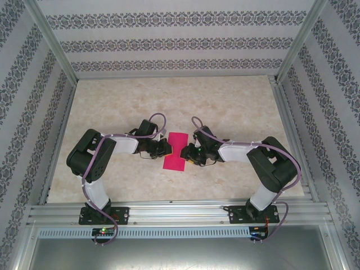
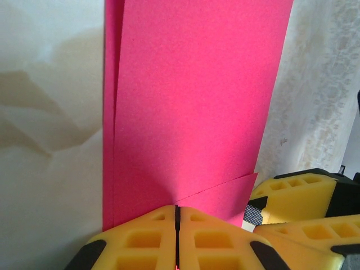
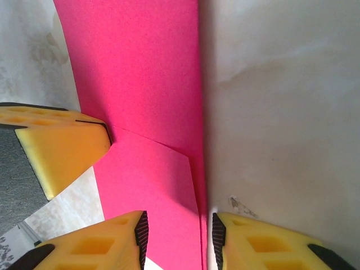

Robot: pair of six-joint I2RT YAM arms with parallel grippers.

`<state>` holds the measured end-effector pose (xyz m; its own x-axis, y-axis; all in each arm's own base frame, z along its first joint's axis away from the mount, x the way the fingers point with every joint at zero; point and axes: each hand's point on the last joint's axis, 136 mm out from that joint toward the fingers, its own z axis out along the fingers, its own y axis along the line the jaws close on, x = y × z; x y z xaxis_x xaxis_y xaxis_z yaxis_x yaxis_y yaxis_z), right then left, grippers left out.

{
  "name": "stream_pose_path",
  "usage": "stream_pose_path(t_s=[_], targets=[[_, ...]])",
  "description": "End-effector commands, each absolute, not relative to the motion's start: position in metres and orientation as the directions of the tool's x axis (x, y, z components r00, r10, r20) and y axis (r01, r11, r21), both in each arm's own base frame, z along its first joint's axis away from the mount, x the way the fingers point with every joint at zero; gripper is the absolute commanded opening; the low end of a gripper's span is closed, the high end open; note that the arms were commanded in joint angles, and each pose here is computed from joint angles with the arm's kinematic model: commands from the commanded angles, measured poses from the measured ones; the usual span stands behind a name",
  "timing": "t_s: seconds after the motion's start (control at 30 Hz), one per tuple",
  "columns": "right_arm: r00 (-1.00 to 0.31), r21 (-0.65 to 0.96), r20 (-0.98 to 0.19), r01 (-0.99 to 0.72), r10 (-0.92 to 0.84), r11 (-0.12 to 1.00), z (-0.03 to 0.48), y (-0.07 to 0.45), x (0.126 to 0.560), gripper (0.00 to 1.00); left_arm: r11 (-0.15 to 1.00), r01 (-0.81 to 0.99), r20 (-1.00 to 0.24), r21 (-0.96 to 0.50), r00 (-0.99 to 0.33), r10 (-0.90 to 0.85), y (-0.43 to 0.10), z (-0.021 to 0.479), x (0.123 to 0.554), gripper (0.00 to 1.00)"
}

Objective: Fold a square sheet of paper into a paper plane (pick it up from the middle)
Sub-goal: Fold the triangle a second time at the center of the table.

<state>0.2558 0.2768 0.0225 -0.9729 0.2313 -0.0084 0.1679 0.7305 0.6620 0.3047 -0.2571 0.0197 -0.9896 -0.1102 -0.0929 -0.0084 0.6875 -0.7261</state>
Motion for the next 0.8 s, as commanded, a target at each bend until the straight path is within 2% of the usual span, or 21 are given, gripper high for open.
stream_pose_path(t_s=[0.0, 0.77], targets=[[-0.967, 0.709, -0.043, 0.149, 0.252, 0.689, 0.025, 0.290, 0.274, 0.37, 0.712, -0.011, -0.092, -0.703, -0.990, -0.106, -0.256, 0.019, 0.302, 0.09], [-0.954, 0.752, -0.072, 0.140, 0.291, 0.645, 0.038, 0.282, 0.276, 0.35, 0.719, -0.020, -0.094, -0.694, -0.988, -0.119, -0.254, 0.020, 0.303, 0.09]])
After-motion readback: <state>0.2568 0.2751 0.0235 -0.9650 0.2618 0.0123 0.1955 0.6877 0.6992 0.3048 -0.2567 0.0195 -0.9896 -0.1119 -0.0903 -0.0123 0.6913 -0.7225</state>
